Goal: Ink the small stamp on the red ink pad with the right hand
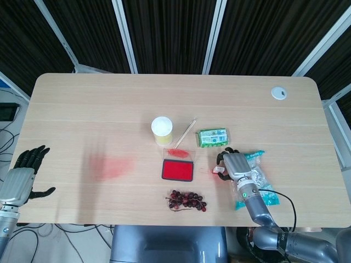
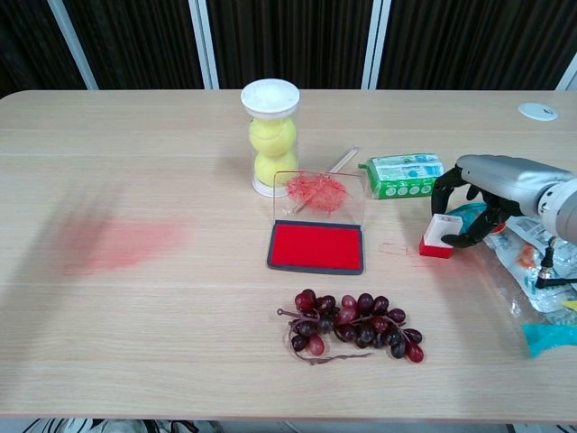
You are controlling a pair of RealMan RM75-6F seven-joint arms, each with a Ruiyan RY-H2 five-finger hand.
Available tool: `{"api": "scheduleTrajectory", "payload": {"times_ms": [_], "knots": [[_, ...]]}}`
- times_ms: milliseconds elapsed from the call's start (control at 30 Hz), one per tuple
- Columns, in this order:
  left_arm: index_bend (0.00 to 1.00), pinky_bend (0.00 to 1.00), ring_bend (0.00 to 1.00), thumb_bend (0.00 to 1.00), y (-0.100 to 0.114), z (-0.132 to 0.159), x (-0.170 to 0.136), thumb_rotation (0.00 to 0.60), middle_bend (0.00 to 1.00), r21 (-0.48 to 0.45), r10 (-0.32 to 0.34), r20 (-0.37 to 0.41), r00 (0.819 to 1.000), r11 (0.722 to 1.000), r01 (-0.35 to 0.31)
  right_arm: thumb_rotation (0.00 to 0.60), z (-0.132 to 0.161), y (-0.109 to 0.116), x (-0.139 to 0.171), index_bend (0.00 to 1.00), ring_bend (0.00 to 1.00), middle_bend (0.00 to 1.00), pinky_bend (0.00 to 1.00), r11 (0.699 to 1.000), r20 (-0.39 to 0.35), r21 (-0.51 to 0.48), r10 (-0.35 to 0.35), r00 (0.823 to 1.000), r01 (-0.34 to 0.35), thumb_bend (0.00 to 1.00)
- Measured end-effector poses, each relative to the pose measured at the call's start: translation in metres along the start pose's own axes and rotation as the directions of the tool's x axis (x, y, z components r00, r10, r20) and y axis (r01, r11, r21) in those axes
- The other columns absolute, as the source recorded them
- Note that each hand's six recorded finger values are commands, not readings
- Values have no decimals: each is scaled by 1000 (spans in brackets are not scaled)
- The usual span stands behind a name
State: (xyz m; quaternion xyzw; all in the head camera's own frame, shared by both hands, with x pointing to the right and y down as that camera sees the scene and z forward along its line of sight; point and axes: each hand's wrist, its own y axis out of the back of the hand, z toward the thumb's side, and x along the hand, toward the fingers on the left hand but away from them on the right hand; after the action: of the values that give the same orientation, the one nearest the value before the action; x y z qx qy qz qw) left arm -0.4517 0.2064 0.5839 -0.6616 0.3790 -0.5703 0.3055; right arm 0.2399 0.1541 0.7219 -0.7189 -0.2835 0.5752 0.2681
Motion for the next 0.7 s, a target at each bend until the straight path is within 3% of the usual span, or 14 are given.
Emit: {"api": "scheduleTrajectory", "payload": {"times_ms": [567,700], "knots": [[0,0,0,46,0,0,1,600,0,-5,-4,-1,1000,1000,4,600,3,-1,-2,551,200,425,271,1000,-2,-8,3,1000,-3,414],[0,0,0,46,0,0,1,600,0,-6,-4,0,1000,1000,4,600,3,-1,-2,592,232,461,275,1000,-2,-6,3,1000,-3,480]]}}
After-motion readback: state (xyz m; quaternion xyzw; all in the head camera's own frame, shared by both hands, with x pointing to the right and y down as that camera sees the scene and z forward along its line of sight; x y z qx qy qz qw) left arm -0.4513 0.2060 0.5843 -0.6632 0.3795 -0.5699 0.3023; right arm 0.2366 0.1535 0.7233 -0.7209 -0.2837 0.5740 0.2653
